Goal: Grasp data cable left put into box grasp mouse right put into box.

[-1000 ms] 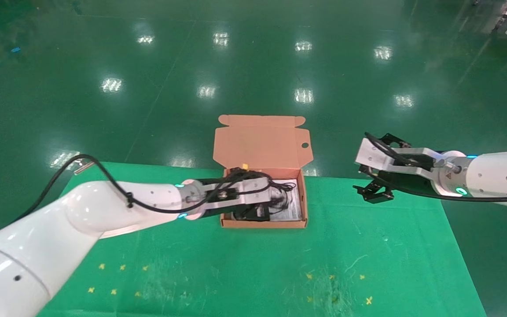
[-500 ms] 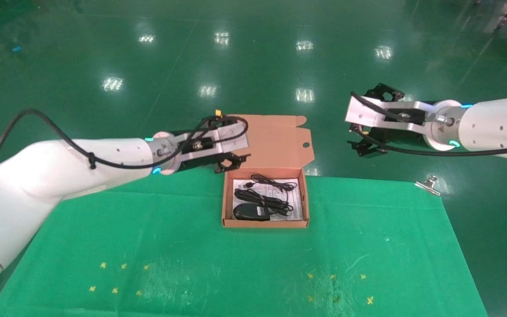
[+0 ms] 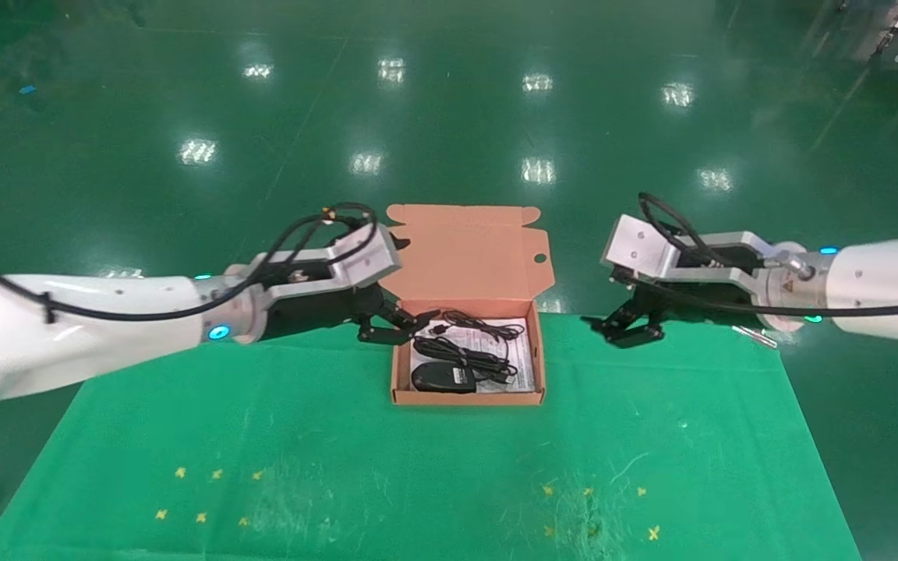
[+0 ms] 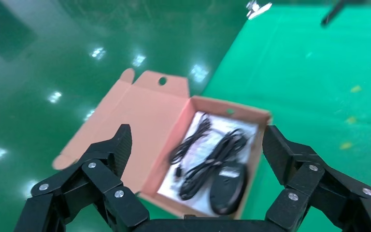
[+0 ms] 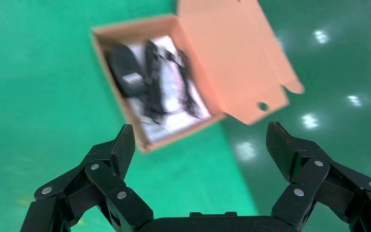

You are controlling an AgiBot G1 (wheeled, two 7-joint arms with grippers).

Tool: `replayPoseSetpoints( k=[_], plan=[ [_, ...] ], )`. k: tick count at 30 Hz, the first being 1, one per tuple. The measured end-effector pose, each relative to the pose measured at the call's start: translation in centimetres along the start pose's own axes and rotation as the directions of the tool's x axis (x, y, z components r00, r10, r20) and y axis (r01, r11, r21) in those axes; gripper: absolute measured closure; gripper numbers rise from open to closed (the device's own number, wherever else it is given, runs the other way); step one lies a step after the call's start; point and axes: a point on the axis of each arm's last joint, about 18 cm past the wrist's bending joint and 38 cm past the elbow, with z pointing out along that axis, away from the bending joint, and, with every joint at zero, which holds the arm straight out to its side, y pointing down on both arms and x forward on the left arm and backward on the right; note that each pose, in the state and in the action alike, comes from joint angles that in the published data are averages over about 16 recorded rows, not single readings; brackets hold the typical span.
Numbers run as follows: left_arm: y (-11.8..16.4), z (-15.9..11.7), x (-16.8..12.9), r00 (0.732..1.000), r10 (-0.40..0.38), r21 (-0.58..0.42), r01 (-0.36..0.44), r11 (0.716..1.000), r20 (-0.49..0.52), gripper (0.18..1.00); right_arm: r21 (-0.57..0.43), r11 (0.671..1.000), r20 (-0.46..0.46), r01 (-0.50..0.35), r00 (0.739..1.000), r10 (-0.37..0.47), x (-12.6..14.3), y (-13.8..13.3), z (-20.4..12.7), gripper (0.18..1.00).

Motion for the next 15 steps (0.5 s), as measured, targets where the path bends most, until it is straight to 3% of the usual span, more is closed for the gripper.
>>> replayPoseSetpoints(
  k=[15],
  plan=[
    [-0.4, -4.8, 1.6, 0.989, -0.122, 0.111, 0.131, 0.985, -0.086, 0.184, 0.142, 0.981, 0.15, -0.135, 0.982, 0.113, -3.5, -0.1, -2.0, 0.178]
  ],
)
